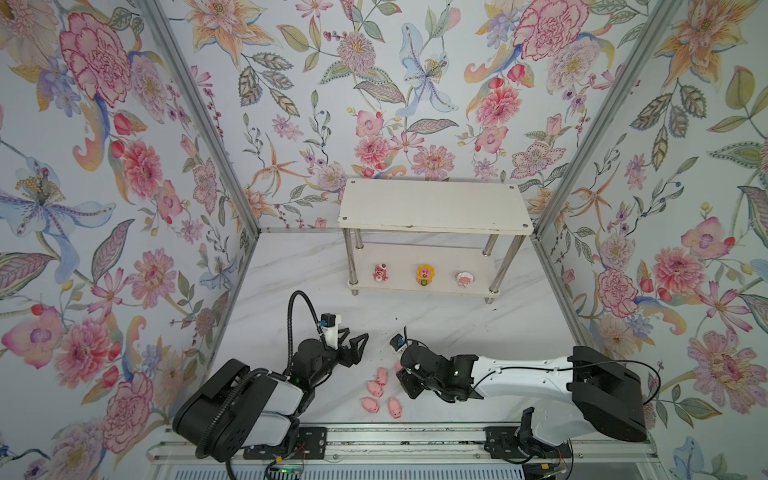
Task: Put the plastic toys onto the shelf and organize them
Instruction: 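Lift the pig with the right gripper onto the upper shelf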
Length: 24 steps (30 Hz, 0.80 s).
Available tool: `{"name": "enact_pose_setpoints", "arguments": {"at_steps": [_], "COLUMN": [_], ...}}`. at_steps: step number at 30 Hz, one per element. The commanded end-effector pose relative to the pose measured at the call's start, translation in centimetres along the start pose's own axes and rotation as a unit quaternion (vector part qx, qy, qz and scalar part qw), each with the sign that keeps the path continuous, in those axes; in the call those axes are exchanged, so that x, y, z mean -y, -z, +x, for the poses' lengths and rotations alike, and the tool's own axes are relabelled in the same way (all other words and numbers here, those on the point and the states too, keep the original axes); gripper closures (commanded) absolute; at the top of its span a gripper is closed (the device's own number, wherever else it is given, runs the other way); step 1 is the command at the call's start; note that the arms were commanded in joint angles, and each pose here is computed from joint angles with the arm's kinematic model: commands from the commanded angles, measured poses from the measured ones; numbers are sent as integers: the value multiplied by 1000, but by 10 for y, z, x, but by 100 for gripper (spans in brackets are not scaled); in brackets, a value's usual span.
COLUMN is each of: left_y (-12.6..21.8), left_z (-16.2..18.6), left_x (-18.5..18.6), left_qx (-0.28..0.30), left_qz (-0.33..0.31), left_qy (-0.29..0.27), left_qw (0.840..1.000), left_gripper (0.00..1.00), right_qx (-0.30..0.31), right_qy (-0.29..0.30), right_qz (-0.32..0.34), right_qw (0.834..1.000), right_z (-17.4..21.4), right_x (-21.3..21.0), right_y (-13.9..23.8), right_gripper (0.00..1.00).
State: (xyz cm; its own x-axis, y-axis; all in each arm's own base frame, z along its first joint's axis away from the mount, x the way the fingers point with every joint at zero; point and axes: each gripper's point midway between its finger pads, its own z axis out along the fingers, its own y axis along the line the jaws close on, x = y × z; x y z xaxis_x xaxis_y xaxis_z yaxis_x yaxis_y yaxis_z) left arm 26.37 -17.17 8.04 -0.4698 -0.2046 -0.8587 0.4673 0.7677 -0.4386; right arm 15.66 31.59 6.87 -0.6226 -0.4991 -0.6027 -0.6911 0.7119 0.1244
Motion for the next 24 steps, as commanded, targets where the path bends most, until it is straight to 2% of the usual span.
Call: {"name": "enact_pose_setpoints", "arguments": {"at_steps": [1, 3, 8, 11, 15, 19, 24], "left_y": [1, 2, 2, 3, 4, 5, 6], "left_z": [-8, -8, -9, -10, -11, -11, -12], "left_x": [3, 4, 4, 4, 4, 4, 2], "left_qx": [14, 16, 17, 19, 22, 22, 26], "left_qz": [11, 13, 13, 10, 10, 9, 5], "left_qy": [2, 2, 0, -4, -6, -8, -12], "left_qw": [1000, 1000, 1000, 1000, 1000, 1000, 1000], "left_gripper": [21, 21, 21, 21, 21, 22, 21], "right_qx": [3, 18, 106, 138, 163, 163, 129], "right_qy": [-26, -47, -63, -53, -35, -27, -28], "right_qz": [52, 65, 95, 137, 202, 231, 241], "right_qw": [998, 997, 988, 980, 965, 959, 962], "right_z": [-8, -25, -91, -126, -170, -206, -225], "right_x": [38, 61, 106, 132, 170, 204, 250], "right_y": [36, 66, 158, 209, 257, 281, 284], "right_gripper": [76, 77, 81, 82, 80, 80, 79]}}
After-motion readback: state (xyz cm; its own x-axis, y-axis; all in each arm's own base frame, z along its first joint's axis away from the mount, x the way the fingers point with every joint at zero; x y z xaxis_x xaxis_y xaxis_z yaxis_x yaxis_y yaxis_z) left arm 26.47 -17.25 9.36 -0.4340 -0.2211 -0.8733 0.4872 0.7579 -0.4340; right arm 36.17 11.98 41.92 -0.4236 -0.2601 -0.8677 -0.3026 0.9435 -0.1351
